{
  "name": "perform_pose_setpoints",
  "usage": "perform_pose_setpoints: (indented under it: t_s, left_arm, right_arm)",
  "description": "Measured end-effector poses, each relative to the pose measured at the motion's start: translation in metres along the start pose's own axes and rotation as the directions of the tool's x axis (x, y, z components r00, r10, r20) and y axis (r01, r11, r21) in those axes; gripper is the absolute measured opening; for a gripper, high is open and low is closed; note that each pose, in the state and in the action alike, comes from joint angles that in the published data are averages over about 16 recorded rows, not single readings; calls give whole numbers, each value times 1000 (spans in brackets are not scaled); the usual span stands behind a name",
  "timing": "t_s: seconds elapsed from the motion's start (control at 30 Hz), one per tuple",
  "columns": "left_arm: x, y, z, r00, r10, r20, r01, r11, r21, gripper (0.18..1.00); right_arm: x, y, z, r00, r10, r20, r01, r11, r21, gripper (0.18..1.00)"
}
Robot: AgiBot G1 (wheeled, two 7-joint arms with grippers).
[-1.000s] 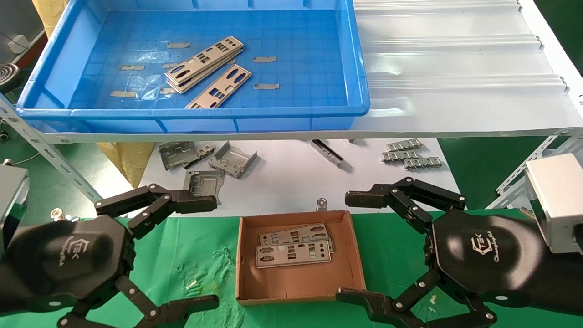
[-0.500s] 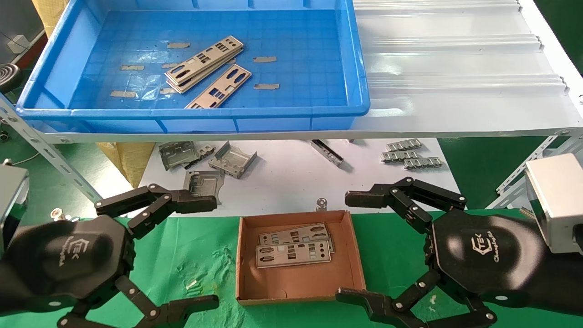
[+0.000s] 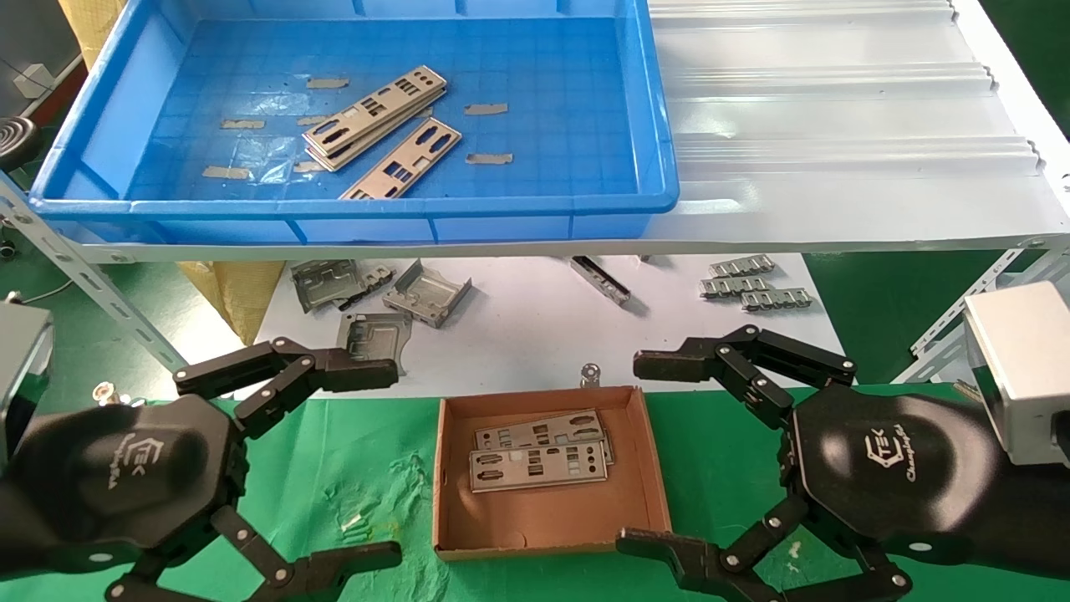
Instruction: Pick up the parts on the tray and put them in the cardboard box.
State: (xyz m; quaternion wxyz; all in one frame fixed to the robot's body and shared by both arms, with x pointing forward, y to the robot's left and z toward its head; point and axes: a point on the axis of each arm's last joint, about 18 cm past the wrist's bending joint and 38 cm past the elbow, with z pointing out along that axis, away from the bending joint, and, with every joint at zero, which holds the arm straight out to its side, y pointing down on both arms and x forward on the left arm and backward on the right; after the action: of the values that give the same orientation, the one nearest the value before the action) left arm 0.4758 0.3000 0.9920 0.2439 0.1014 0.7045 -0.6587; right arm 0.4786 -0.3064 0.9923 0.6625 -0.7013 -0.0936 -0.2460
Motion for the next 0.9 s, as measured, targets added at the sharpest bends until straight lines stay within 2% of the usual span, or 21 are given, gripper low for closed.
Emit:
perform_pose_setpoints:
  t_s: [0.5, 0.9]
  left_arm:
    - [0, 0, 0, 1000, 0, 0, 0, 1000, 0, 1001]
    - [0, 0, 0, 1000, 0, 0, 0, 1000, 0, 1001]
  right_arm:
    - [0, 0, 0, 1000, 0, 0, 0, 1000, 0, 995]
    - [0, 0, 0, 1000, 0, 0, 0, 1000, 0, 915]
